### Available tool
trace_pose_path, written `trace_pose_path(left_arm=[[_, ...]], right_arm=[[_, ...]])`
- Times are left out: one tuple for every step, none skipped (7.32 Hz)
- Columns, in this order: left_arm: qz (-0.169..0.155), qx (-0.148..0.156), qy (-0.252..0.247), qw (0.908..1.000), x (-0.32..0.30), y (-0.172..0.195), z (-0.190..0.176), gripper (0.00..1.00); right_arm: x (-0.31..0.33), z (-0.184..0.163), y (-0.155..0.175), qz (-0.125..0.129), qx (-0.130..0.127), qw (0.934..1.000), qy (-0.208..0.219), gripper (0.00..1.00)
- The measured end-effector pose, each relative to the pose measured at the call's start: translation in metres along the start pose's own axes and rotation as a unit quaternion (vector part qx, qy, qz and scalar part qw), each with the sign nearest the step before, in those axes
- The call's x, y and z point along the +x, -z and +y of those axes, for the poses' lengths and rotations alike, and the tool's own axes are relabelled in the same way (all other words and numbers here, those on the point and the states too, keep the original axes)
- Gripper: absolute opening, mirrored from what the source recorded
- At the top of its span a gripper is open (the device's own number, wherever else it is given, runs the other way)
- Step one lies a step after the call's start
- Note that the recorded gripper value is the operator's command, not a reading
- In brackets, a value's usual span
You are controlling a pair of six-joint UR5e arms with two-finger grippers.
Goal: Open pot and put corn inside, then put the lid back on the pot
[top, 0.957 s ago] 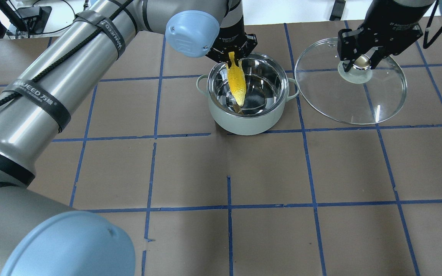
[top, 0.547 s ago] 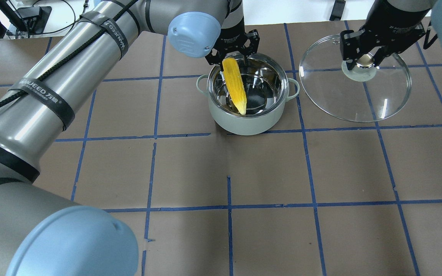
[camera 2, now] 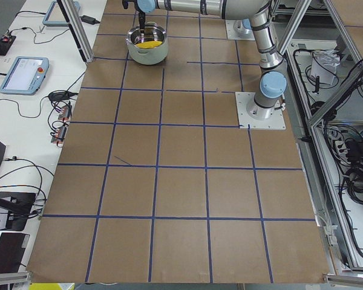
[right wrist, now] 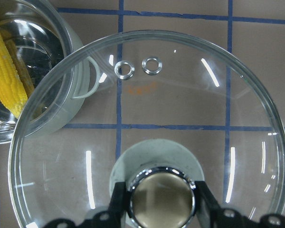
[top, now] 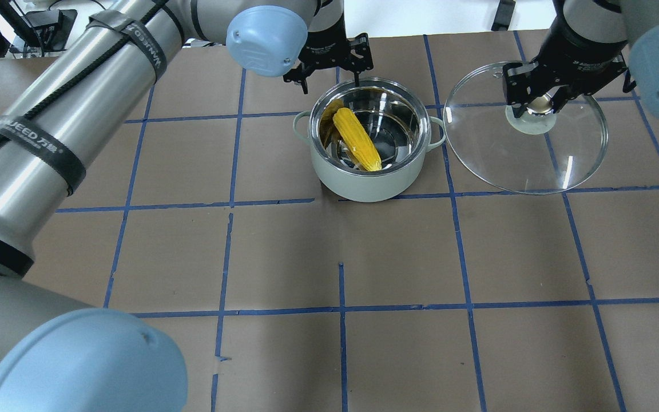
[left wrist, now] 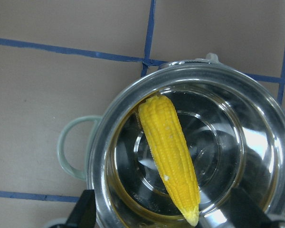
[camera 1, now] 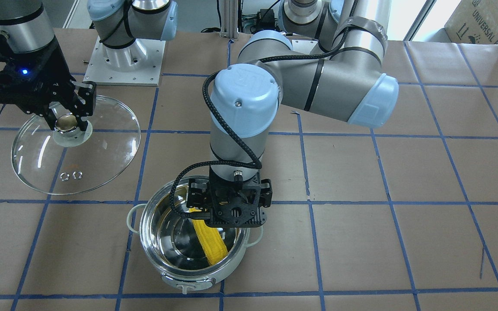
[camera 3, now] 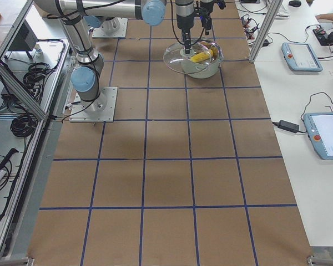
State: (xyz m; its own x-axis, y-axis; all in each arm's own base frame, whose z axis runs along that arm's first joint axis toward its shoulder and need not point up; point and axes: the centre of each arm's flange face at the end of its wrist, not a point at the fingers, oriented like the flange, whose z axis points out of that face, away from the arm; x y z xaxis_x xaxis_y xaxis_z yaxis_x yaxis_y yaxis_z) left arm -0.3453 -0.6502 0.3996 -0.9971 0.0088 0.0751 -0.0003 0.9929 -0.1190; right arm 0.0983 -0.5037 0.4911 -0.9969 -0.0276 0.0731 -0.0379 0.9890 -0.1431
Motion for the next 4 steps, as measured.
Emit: trace_pose_path(left_arm=[[0.0,0.0,-0.026,0.9997,-0.021,0.013,-0.004,1.0],[-0.002,-0.008,-0.042,0.9991,-0.044,0.032,-0.004,1.0],[-0.004,-0.023,-0.057,0.9981,-0.071,0.059,0.003,1.0],[-0.006,-0.035,-0.071,0.9969,-0.102,0.092,0.013,1.0]], right_arm=[[-0.008,-0.001,-0.001,-0.002,0.004,1.0,-0.004,0.34],[-0.023,-0.004,-0.007,-0.005,0.008,1.0,-0.003,0.34],[-0.046,-0.01,-0.018,-0.008,0.012,0.9999,0.0,0.34],[-0.076,-0.018,-0.034,-0.011,0.019,0.9997,0.006,0.35]])
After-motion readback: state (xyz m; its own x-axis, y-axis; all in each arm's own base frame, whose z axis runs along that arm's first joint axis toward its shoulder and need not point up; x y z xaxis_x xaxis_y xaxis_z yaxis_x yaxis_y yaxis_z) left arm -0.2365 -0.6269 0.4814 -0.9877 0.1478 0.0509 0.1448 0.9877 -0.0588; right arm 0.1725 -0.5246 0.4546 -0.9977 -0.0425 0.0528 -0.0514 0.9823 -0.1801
